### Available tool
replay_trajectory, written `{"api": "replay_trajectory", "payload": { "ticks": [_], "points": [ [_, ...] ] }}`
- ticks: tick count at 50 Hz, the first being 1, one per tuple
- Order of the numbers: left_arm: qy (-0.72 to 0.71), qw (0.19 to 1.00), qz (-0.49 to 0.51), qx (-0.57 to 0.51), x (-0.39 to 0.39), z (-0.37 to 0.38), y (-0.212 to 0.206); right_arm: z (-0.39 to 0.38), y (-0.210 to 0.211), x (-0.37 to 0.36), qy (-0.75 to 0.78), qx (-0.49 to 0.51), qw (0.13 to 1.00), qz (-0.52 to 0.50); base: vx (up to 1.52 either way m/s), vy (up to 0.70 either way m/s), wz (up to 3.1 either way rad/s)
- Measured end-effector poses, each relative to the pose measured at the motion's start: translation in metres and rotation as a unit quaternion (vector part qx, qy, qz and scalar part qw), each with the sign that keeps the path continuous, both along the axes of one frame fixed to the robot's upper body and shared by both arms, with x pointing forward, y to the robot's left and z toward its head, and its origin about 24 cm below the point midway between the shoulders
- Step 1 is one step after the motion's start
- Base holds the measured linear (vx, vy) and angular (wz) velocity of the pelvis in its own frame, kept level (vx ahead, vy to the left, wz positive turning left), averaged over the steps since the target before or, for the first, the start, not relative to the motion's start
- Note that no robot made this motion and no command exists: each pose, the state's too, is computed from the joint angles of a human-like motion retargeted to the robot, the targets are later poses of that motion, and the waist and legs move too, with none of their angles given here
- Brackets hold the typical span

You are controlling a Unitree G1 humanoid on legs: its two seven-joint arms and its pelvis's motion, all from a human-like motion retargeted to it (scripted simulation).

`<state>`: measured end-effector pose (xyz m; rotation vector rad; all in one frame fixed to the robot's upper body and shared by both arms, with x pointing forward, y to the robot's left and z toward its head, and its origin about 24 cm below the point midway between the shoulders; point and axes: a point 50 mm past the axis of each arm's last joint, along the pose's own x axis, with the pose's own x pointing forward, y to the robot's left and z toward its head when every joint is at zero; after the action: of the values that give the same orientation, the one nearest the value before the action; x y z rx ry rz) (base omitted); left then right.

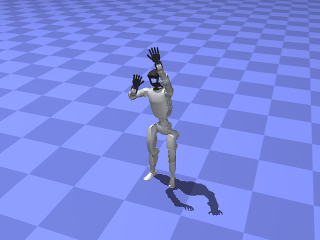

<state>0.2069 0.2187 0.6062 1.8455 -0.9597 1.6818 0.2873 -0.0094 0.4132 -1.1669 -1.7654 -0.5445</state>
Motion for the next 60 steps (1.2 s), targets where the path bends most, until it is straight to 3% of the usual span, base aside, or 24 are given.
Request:
{"api": "replay_trajectory", "payload": {
  "ticks": [2,4,7,9,17,24,27,33,35,38,42,44,48,51,54,57,59,60],
  "points": [
    [-0.048,0.995,-0.054,-0.071,-0.027,0.012,0.013,0.014,0.012,0.006,0.024,0.029,0.999,-0.002,0.06,0.02,-0.54],
    [-0.105,0.99,-0.093,-0.026,-0.044,0.018,0.003,0.02,0.007,0.01,0.026,0.049,0.998,0.0,0.08,0.01,-0.48],
    [-0.097,0.992,-0.052,0.067,-0.034,0.011,-0.008,0.012,-0.014,0.015,0.026,0.039,0.999,-0.004,0.1,0.0,-0.22],
    [-0.078,0.993,-0.055,0.075,-0.029,0.01,-0.011,0.006,-0.025,0.017,0.032,0.038,0.999,-0.002,0.1,0.0,0.14],
    [-0.04,0.96,-0.277,-0.026,-0.025,0.014,-0.022,-0.029,-0.062,0.019,0.125,0.1,0.986,0.046,0.07,-0.03,0.46],
    [0.033,0.942,-0.33,-0.047,0.011,-0.009,-0.023,-0.106,-0.083,0.029,0.259,0.17,0.947,0.084,0.01,-0.06,0.28],
    [0.083,0.905,-0.409,-0.081,0.037,-0.031,-0.023,-0.146,-0.087,0.033,0.328,0.211,0.916,0.094,-0.02,-0.05,0.2],
    [0.147,0.735,-0.628,-0.208,0.099,-0.119,-0.011,-0.222,-0.083,0.026,0.479,0.267,0.825,0.136,-0.01,-0.02,0.06],
    [0.153,0.62,-0.713,-0.29,0.122,-0.169,-0.007,-0.243,-0.081,0.021,0.528,0.261,0.795,0.147,0.0,0.0,0.0],
    [0.116,0.379,-0.798,-0.454,0.154,-0.267,-0.003,-0.272,-0.08,0.015,0.594,0.251,0.749,0.151,0.0,0.0,0.0],
    [-0.004,0.121,-0.755,-0.645,0.163,-0.418,-0.008,-0.307,-0.079,0.005,0.658,0.303,0.667,0.173,0.0,0.0,0.0],
    [-0.067,0.061,-0.693,-0.715,0.148,-0.488,-0.018,-0.321,-0.078,0.001,0.677,0.352,0.617,0.193,0.0,0.0,0.0],
    [-0.256,-0.135,-0.543,-0.788,0.105,-0.593,-0.059,-0.352,-0.082,-0.006,0.708,0.437,0.521,0.193,0.0,0.0,0.0],
    [-0.34,-0.157,-0.442,-0.815,0.074,-0.633,-0.079,-0.377,-0.086,-0.012,0.712,0.524,0.424,0.199,-0.02,-0.04,-0.01],
    [-0.406,-0.139,-0.375,-0.822,0.06,-0.644,-0.077,-0.397,-0.087,-0.02,0.651,0.666,0.266,0.249,-0.04,-0.06,0.12],
    [-0.435,-0.104,-0.413,-0.793,0.071,-0.622,-0.052,-0.405,-0.095,-0.024,0.577,0.742,0.172,0.294,-0.04,-0.06,0.28],
    [-0.388,-0.068,-0.496,-0.774,0.086,-0.59,-0.034,-0.411,-0.097,-0.024,0.646,0.68,0.182,0.294,-0.04,-0.05,0.36],
    [-0.373,-0.035,-0.539,-0.754,0.092,-0.568,-0.023,-0.404,-0.103,-0.023,0.57,0.736,0.162,0.328,-0.04,-0.04,0.41]
  ]
}}
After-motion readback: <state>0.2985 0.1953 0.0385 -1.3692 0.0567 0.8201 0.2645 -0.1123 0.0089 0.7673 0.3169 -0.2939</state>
